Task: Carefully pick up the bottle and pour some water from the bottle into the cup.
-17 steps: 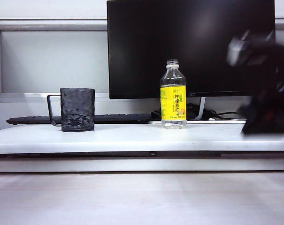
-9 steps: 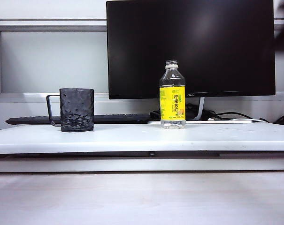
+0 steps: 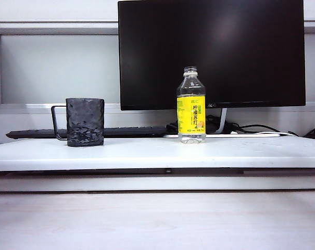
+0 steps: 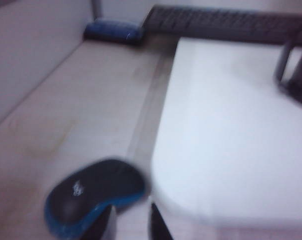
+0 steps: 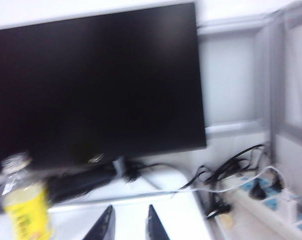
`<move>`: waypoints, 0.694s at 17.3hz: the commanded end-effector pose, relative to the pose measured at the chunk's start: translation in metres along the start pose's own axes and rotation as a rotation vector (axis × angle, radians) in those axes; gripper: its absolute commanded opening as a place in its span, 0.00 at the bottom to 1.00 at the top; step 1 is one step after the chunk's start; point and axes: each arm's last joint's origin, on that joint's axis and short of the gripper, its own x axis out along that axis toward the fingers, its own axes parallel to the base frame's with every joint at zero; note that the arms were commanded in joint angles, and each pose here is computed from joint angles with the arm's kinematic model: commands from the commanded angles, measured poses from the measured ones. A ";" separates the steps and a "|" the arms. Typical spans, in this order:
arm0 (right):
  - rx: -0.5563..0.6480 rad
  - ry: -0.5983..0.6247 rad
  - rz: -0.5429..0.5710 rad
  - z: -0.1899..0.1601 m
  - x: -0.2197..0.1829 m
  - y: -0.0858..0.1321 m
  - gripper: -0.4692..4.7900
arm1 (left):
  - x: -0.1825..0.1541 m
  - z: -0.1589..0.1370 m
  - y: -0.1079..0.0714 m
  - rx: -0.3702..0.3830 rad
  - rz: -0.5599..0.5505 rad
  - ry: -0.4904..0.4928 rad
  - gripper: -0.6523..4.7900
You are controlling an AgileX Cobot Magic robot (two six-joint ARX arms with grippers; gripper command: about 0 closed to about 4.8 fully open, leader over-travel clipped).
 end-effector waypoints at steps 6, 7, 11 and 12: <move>-0.152 0.450 -0.051 -0.088 -0.009 -0.010 0.25 | 0.003 -0.002 0.000 -0.010 -0.006 -0.046 0.30; -0.147 0.421 -0.095 -0.085 -0.007 -0.014 0.25 | 0.003 -0.002 0.000 -0.010 -0.006 -0.046 0.30; -0.167 0.366 -0.371 -0.078 -0.005 -0.039 0.25 | 0.003 -0.002 0.000 -0.009 -0.007 -0.043 0.30; -0.172 0.359 -0.432 -0.077 -0.006 -0.045 0.25 | 0.003 -0.002 0.000 -0.009 -0.008 -0.044 0.30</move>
